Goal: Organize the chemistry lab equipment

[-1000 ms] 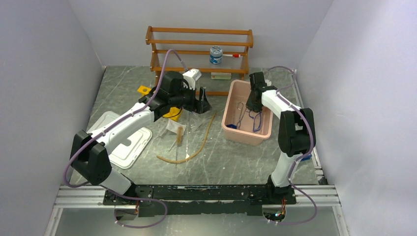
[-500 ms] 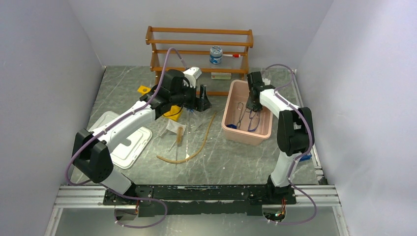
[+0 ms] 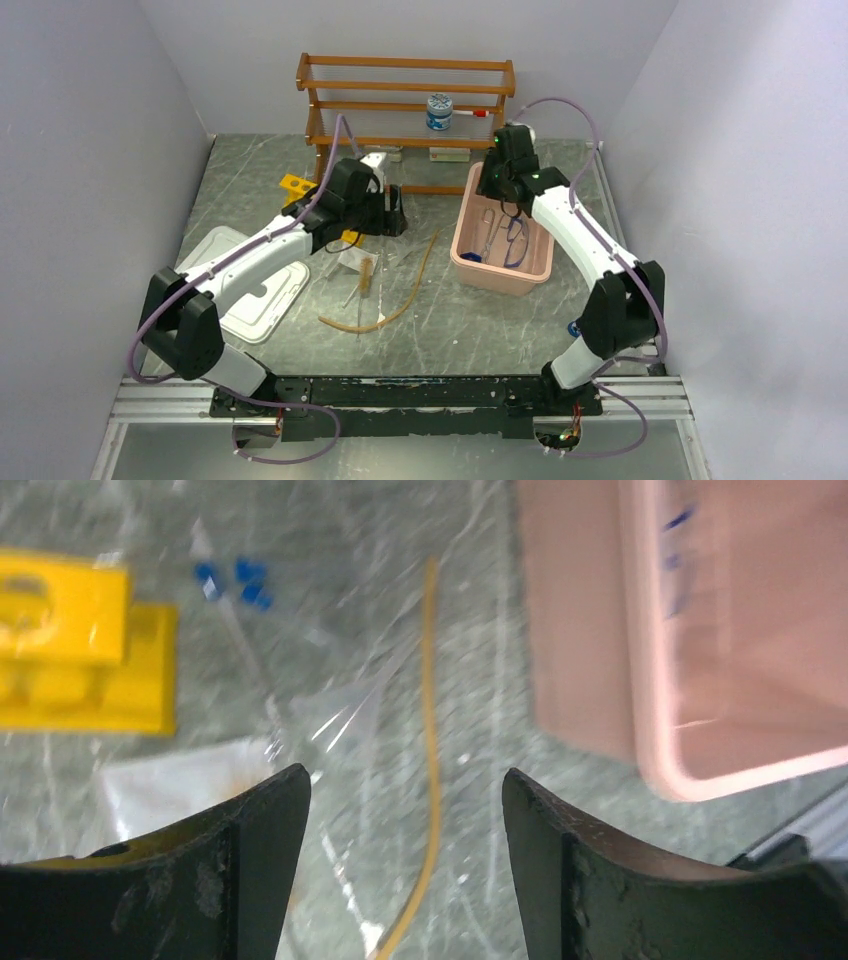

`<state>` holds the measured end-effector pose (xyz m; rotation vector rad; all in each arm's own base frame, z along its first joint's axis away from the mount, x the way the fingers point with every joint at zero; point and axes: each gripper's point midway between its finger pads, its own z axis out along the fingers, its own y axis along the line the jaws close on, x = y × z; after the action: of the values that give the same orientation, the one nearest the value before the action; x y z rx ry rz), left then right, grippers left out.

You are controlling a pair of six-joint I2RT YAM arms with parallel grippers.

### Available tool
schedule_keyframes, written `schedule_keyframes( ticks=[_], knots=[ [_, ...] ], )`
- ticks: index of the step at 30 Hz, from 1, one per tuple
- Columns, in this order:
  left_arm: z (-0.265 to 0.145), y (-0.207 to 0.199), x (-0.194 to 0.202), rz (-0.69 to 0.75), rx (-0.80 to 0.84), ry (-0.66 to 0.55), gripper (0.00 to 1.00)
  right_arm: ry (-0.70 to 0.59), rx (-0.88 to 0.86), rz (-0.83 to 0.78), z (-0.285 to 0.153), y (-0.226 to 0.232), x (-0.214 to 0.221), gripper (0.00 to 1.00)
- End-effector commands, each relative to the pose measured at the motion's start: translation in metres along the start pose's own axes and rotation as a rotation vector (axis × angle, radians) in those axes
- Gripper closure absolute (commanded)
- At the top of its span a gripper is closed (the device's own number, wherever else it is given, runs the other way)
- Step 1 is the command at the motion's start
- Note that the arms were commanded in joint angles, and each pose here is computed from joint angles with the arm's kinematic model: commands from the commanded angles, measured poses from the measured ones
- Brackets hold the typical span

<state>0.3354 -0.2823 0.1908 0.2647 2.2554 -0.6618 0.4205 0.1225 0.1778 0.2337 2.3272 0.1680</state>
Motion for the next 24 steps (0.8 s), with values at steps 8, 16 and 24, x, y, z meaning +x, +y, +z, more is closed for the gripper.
schedule_keyframes(
  ticks=[8, 16, 24],
  knots=[
    [-0.027, 0.082, 0.12, -0.106, -0.309, 0.308, 0.22, -0.064, -0.384, -0.053, -0.065, 0.122, 0.033, 0.56],
    [-0.025, 0.081, 0.168, -0.122, -0.248, 0.457, 0.51, -0.052, -0.38, -0.053, -0.071, 0.124, 0.048, 0.57],
    [-0.014, 0.095, 0.193, -0.111, -0.282, 0.514, 0.56, -0.061, -0.388, -0.031, -0.082, 0.12, 0.055, 0.59]
  ],
)
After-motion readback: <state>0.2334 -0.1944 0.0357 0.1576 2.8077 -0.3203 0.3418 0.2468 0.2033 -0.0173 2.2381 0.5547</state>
